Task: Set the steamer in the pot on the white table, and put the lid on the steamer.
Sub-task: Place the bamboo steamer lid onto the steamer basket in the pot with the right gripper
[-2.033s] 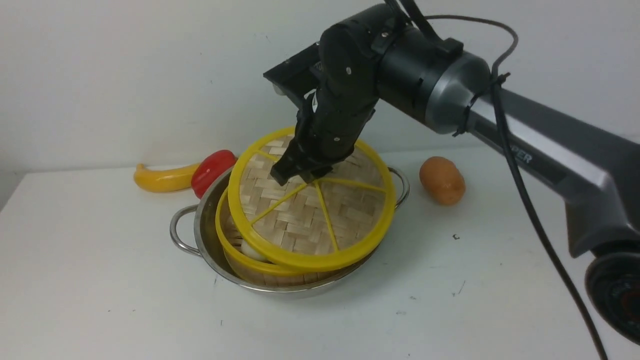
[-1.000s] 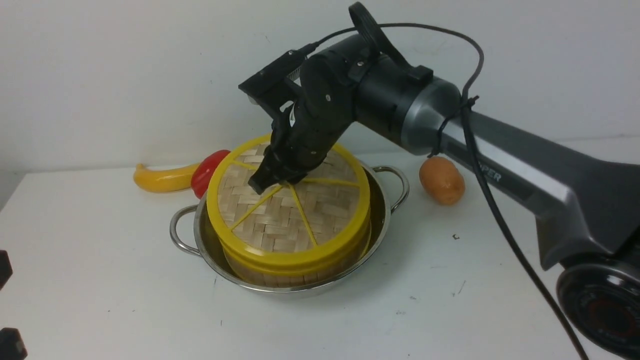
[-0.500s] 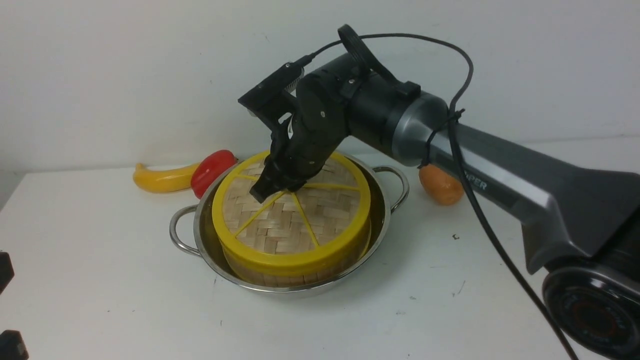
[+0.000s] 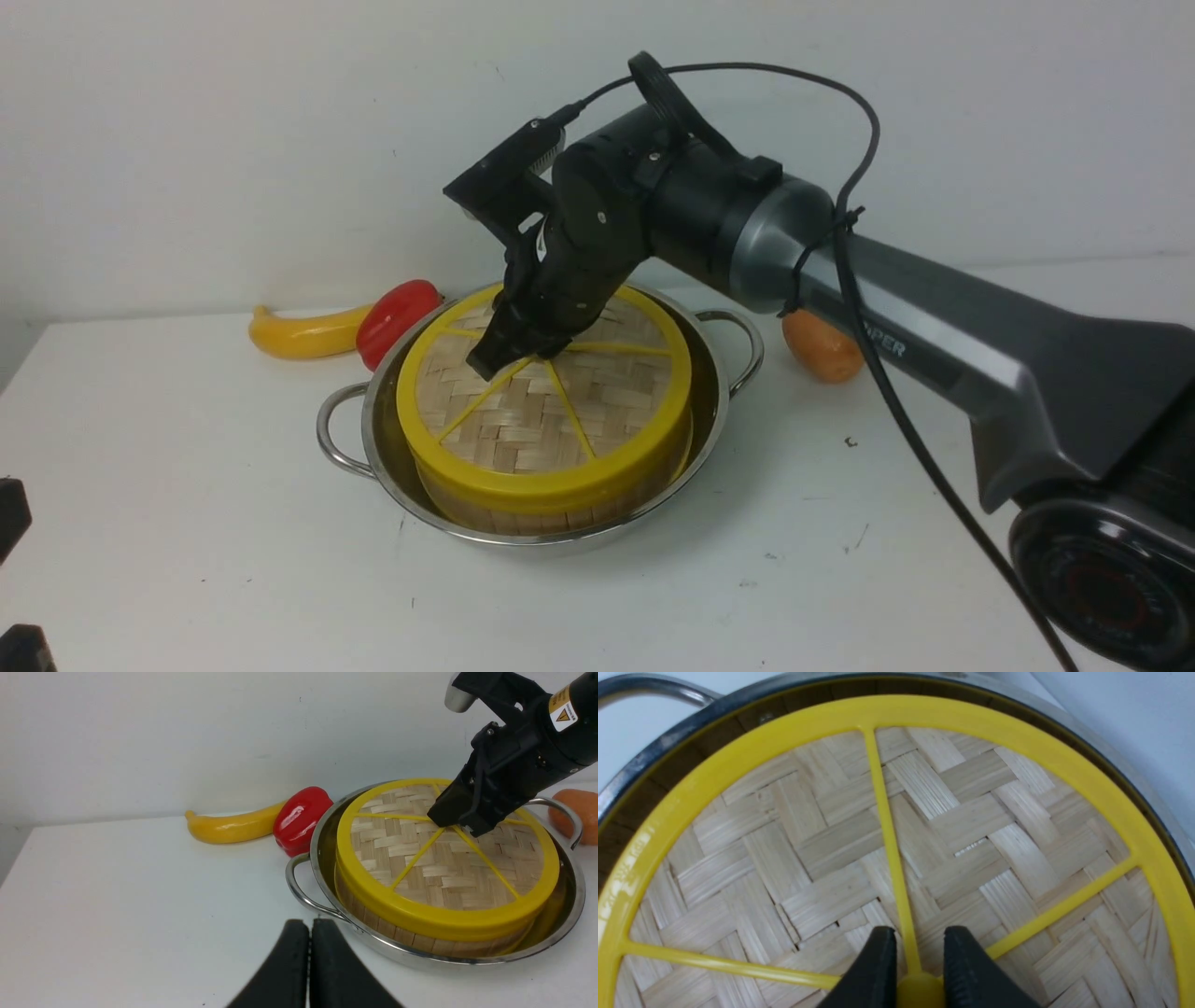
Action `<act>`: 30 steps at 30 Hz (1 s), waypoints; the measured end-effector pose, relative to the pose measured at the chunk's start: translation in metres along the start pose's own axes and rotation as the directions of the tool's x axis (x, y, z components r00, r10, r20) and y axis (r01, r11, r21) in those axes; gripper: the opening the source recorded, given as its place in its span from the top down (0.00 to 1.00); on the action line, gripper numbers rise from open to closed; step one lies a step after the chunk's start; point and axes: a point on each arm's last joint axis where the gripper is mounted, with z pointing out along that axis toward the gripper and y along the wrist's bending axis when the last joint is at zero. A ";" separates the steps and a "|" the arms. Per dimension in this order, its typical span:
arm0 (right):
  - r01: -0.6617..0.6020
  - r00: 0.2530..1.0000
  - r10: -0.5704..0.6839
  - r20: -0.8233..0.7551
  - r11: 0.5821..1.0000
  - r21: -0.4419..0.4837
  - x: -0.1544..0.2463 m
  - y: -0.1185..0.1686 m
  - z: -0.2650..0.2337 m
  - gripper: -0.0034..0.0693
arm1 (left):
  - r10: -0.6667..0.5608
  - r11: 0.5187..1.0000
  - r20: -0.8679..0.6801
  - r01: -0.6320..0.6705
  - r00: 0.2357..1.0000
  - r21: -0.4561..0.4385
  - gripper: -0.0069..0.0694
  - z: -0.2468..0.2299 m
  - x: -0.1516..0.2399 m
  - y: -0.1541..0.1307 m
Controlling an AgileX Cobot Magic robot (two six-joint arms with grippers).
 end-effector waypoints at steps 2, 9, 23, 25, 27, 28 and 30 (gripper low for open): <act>0.005 1.000 -0.005 0.001 1.000 0.000 0.000 0.000 0.000 0.76 | 0.000 1.000 -0.002 0.000 1.000 0.001 0.91 0.000 0.000 0.000; 0.004 1.000 -0.004 0.018 1.000 0.004 -0.002 0.000 0.000 0.67 | 0.001 1.000 -0.004 -0.001 1.000 0.001 0.91 0.000 0.000 0.000; 0.005 0.998 -0.013 0.064 0.992 0.126 -0.018 -0.015 -0.069 0.13 | 0.020 1.000 0.036 -0.020 0.999 -0.016 0.91 0.000 -0.003 0.001; -0.004 0.991 -0.018 0.133 0.987 0.162 -0.027 -0.021 -0.117 0.16 | 0.038 0.999 0.071 -0.036 0.997 -0.034 0.91 0.001 -0.005 0.003; -0.025 0.974 -0.023 0.227 0.978 0.206 -0.033 -0.026 -0.183 0.26 | 0.049 0.997 0.110 -0.043 0.993 -0.058 0.91 0.004 -0.004 0.006; -0.046 0.961 -0.017 0.277 0.974 0.221 -0.032 -0.029 -0.217 0.33 | 0.046 0.997 0.128 -0.037 0.991 -0.070 0.91 0.006 -0.001 0.007; -0.083 0.937 -0.006 0.349 0.967 0.240 -0.025 -0.034 -0.269 0.46 | 0.027 0.996 0.157 -0.014 0.987 -0.083 0.91 0.010 0.006 0.009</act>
